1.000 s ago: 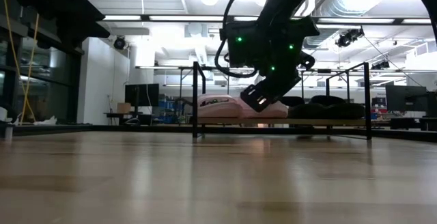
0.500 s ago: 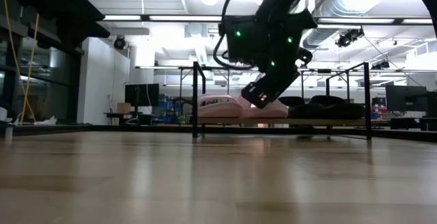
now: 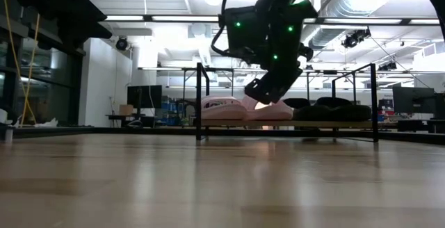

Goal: Pick and place slides into the shelf
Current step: Return to Home Position

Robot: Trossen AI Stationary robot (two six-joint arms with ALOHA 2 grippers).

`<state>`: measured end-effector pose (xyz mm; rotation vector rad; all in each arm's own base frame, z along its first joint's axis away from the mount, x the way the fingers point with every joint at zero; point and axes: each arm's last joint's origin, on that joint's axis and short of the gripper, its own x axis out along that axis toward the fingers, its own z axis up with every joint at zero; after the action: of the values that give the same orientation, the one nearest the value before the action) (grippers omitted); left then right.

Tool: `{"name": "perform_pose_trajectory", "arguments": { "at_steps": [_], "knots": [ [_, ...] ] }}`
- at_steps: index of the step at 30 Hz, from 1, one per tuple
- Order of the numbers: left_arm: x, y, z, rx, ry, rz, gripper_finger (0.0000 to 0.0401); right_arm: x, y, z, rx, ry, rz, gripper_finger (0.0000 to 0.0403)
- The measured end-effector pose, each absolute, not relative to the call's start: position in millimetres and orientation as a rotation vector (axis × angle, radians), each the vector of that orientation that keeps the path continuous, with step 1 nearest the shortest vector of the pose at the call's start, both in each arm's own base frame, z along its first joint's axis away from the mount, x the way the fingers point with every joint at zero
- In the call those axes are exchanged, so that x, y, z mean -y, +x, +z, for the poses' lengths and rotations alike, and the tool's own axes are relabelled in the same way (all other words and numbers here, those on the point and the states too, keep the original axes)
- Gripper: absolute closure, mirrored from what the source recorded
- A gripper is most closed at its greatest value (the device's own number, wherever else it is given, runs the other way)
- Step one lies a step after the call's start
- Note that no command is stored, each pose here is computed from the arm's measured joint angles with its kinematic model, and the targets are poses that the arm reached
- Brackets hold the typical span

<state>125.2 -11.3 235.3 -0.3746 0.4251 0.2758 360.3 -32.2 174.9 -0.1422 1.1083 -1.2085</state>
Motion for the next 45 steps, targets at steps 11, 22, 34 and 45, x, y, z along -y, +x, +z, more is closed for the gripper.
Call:
{"name": "perform_pose_trajectory", "arguments": {
  "at_steps": [11,22,34,45],
  "knots": [
    [11,125,235,-0.425,-0.375,0.276,0.0233,33,357,174,-1.189,-0.160,-1.167,0.0289],
    [11,125,235,-0.426,-0.374,0.276,0.0233,38,352,198,-1.206,-0.085,-1.070,0.0289],
    [11,125,235,-0.427,-0.368,0.272,0.0233,12,356,230,-1.173,-0.072,-0.694,0.0289],
    [11,128,240,-0.376,-0.304,0.266,0.0233,-23,365,249,-1.041,-0.062,-0.398,0.0289]
  ]
}}
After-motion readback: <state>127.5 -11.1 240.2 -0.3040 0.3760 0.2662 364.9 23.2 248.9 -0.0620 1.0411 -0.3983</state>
